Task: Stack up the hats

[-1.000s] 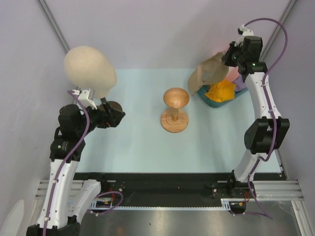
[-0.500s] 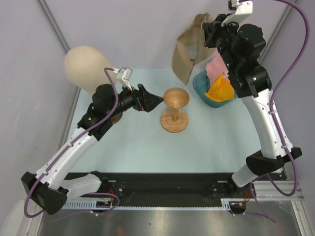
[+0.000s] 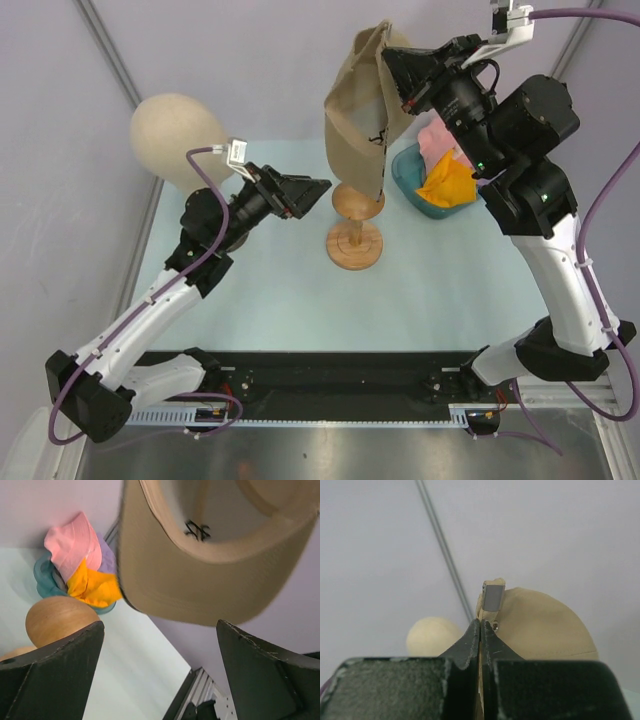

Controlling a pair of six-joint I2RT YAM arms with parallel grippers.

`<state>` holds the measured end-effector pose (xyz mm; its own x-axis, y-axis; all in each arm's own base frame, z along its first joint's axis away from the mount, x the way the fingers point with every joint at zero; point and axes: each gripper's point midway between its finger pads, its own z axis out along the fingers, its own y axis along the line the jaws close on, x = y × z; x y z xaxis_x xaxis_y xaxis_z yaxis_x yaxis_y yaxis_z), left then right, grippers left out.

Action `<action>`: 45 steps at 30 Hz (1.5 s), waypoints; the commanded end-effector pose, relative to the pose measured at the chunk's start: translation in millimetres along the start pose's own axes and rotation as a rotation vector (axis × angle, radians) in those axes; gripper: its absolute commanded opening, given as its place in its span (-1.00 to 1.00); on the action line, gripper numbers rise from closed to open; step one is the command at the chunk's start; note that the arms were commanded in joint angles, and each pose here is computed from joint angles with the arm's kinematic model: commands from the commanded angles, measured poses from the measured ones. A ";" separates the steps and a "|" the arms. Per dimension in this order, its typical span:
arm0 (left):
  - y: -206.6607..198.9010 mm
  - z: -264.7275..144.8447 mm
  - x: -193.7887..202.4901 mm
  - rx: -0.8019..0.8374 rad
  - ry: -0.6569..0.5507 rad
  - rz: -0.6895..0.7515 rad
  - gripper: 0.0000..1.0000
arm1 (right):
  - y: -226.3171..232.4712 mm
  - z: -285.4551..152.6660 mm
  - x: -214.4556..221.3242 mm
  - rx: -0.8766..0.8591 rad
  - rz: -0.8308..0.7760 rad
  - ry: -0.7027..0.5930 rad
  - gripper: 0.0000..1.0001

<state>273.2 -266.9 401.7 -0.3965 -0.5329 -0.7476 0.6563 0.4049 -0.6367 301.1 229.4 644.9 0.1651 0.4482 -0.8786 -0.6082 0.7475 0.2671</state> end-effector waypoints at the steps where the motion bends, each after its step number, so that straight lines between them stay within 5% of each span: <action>1: -7.6 2.0 -21.9 0.025 -0.116 -0.023 1.00 | 32.2 -17.9 -41.5 -0.108 0.096 -0.103 -1.00; 17: -59.6 12.1 -4.0 0.377 -0.049 -0.134 0.98 | 63.5 -33.5 -49.1 -0.198 0.167 -0.108 -1.00; 24: -69.8 6.9 5.5 0.503 -0.018 -0.287 0.89 | 63.6 -37.1 -47.9 -0.202 0.163 -0.103 -1.00; 34: -56.2 9.8 16.7 0.398 0.033 -0.282 1.00 | 78.4 -58.7 -73.3 -0.311 0.102 -0.167 -1.00; 45: -74.8 6.9 6.8 0.512 -0.002 -0.362 1.00 | 78.6 -60.4 -58.5 -0.326 0.143 -0.145 -1.00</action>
<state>242.0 -311.0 413.5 -0.6528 -0.5477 -0.5234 0.6690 -0.0926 -0.7375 204.1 238.7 684.1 0.1323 0.5857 -0.7997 -0.8313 0.5049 0.2323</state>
